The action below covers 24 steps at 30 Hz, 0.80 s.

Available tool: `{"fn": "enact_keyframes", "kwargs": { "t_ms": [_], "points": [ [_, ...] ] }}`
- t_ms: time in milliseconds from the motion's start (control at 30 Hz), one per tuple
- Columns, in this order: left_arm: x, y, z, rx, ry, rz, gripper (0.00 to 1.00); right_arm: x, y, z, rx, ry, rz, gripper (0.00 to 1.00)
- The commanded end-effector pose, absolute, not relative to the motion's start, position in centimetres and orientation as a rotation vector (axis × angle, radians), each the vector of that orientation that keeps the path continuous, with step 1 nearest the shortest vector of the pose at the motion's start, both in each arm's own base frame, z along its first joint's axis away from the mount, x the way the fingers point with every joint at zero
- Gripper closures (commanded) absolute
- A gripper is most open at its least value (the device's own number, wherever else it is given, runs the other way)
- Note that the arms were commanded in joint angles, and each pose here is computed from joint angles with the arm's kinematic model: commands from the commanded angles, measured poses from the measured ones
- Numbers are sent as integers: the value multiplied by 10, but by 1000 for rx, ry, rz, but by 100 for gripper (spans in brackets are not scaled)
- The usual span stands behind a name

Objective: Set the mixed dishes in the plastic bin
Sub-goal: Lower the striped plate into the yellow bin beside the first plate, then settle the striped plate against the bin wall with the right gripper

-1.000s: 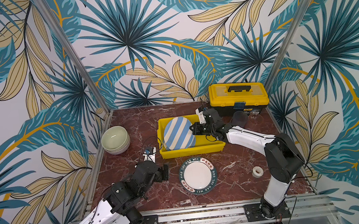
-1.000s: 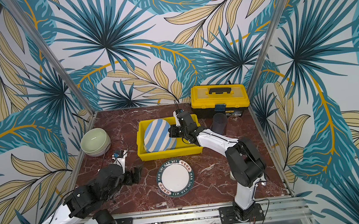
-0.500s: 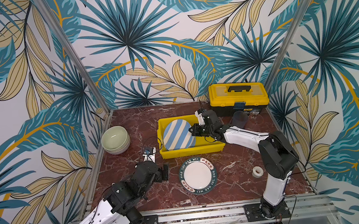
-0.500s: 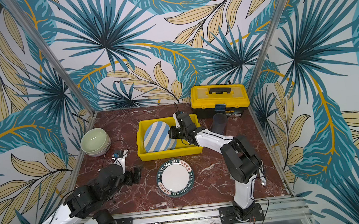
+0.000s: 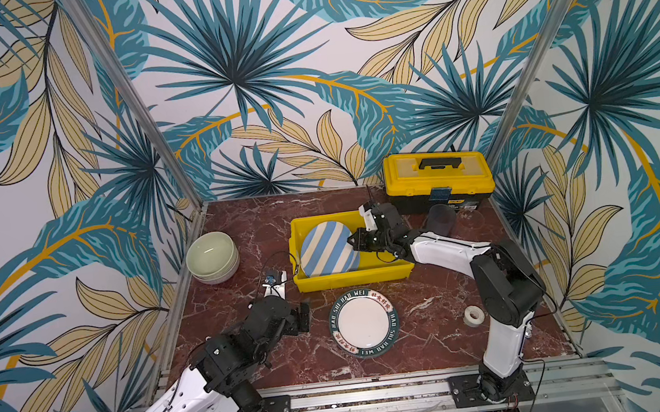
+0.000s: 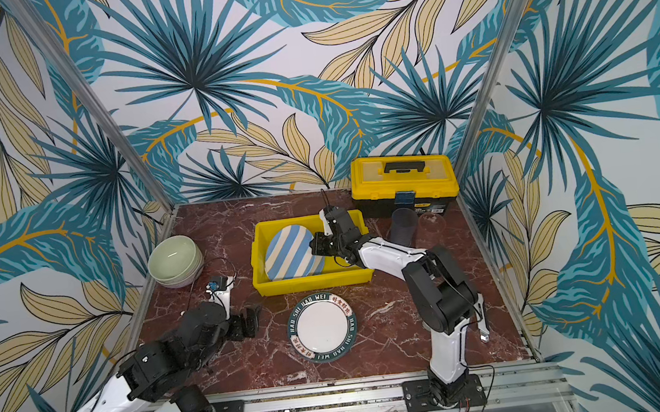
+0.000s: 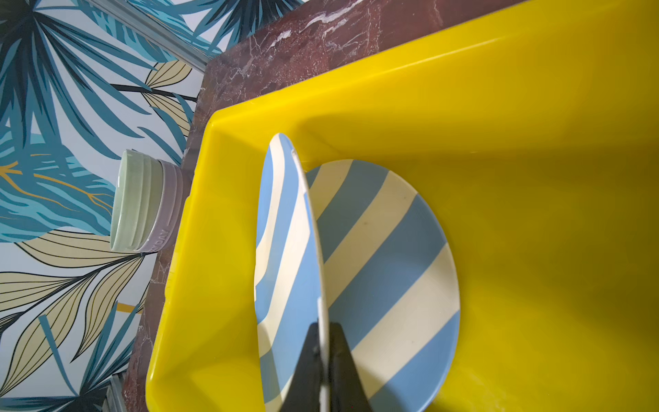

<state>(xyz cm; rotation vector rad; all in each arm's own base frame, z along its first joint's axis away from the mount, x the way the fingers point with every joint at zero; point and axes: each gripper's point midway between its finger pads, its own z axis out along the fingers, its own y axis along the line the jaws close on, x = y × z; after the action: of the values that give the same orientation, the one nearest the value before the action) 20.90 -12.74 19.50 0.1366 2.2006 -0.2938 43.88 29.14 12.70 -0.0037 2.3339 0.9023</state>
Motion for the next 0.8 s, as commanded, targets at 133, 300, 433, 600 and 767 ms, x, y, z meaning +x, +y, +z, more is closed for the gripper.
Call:
{"fn": "enact_keyframes", "kwargs": {
  "t_ms": [133, 300, 433, 600, 767],
  "points": [
    [209, -124, 195, 129, 2198, -280, 2, 439, 291, 114, 1, 2347, 924, 82],
    [210, -125, 195, 131, 2199, -281, 2, 438, 287, 105, 9, 2363, 904, 78],
    [211, -127, 196, 134, 2197, -282, 2, 437, 283, 98, 11, 2381, 872, 78],
    [213, -130, 198, 143, 2197, -282, 2, 437, 279, 91, 10, 2401, 844, 78],
    [215, -133, 198, 153, 2199, -280, 2, 437, 278, 82, 12, 2421, 828, 77]
  ]
}}
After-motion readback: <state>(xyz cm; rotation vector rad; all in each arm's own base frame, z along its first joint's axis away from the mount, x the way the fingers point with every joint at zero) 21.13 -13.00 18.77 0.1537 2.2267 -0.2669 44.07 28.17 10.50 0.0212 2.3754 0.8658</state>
